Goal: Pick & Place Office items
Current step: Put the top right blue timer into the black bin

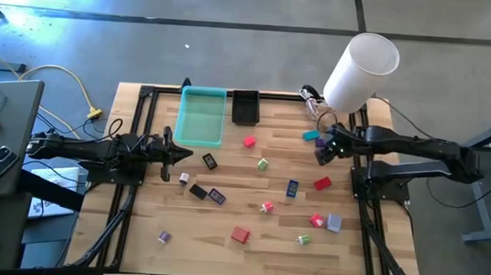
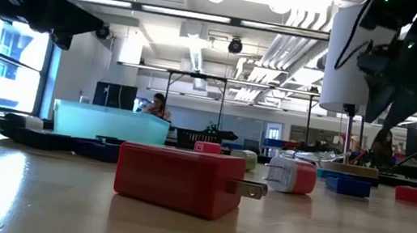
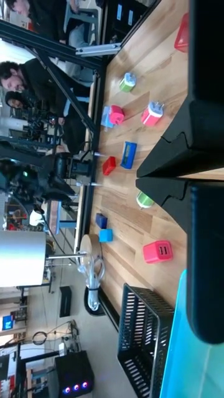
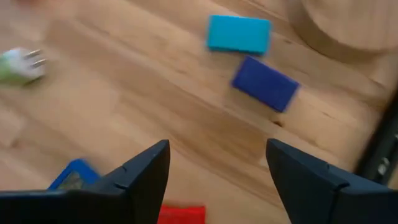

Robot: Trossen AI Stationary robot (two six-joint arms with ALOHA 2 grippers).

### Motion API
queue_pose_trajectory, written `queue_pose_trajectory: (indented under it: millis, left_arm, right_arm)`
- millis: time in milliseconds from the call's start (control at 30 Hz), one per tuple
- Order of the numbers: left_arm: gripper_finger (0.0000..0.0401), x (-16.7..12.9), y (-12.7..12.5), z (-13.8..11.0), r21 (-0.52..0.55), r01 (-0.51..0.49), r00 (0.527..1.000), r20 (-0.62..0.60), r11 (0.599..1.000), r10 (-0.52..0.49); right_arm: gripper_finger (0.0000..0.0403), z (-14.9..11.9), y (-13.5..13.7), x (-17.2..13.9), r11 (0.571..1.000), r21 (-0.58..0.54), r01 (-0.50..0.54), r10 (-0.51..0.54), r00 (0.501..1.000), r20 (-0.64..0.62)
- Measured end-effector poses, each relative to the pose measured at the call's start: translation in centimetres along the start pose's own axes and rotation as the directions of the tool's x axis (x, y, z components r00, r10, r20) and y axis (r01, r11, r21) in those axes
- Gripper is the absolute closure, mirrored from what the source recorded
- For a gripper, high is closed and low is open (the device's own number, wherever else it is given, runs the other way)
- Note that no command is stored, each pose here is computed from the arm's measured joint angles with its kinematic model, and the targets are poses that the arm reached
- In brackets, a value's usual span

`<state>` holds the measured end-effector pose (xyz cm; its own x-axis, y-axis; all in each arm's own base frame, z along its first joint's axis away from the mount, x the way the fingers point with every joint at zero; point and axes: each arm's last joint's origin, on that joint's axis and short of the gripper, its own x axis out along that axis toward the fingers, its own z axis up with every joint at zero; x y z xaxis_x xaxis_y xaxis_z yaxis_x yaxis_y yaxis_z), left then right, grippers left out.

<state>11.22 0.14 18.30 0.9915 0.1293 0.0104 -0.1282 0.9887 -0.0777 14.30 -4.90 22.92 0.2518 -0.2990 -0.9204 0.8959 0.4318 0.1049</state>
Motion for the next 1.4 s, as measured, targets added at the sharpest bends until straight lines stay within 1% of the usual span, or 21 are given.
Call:
queue_pose_trajectory:
  millis: [133,267,333,400,500,600,733,800,900,1033,1233,1400]
  left_arm:
    - [0.0400,0.0,0.0,0.0,0.001,0.000,1.000,0.000,1.000,0.000]
    - [0.0400,0.0,0.0,0.0,0.008,0.000,1.000,0.000,1.000,0.000]
    - [0.0400,0.0,0.0,0.0,0.008,0.000,1.000,0.000,1.000,0.000]
    - [0.0400,0.0,0.0,0.0,0.008,0.000,1.000,0.000,1.000,0.000]
    - [0.0400,0.0,0.0,0.0,0.021,0.000,1.000,0.000,1.000,0.000]
    - [0.0400,0.0,0.0,0.0,0.048,0.000,1.000,0.000,0.999,0.000]
    - [0.0400,0.0,0.0,0.0,0.050,0.000,1.000,0.000,0.999,0.000]
    - [0.0400,0.0,0.0,0.0,0.048,0.000,1.000,0.000,0.999,0.000]
    - [0.0400,0.0,0.0,0.0,0.048,0.000,1.000,0.000,0.999,0.000]
    - [0.0400,0.0,0.0,0.0,0.047,0.000,1.000,0.000,0.999,0.000]
    - [0.0400,0.0,0.0,0.0,0.034,0.000,1.000,0.000,0.999,0.000]
    - [0.0400,0.0,0.0,0.0,0.032,0.000,1.000,0.000,0.999,0.000]
  right_arm:
    - [0.0147,1.2,-0.7,1.3,0.992,0.106,0.067,-0.062,0.997,-0.046]
    - [0.0147,2.3,-1.0,2.6,0.988,0.119,0.103,-0.094,0.993,-0.075]
    - [0.0147,2.7,-1.1,3.3,0.992,0.064,0.108,-0.103,0.991,-0.087]
    - [0.0147,3.1,-1.0,3.9,0.993,-0.036,0.112,-0.114,0.989,-0.091]
    - [0.0147,3.5,-0.8,4.7,0.975,-0.202,0.097,-0.117,0.989,-0.089]
    - [0.0147,3.8,-0.6,5.2,0.953,-0.290,0.087,-0.119,0.988,-0.094]
    - [0.0147,3.9,-0.4,5.9,0.933,-0.350,0.078,-0.123,0.987,-0.107]
    - [0.0147,4.0,-0.3,6.3,0.930,-0.357,0.087,-0.135,0.985,-0.111]
    - [0.0147,4.1,-0.3,7.0,0.922,-0.366,0.124,-0.175,0.979,-0.109]
    - [0.0147,4.1,-0.3,8.2,0.897,-0.402,0.182,-0.249,0.961,-0.121]
    - [0.0147,4.2,0.0,9.8,0.848,-0.496,0.185,-0.286,0.949,-0.134]
    - [0.0147,4.3,-0.1,10.4,0.775,-0.590,0.227,-0.351,0.930,-0.104]
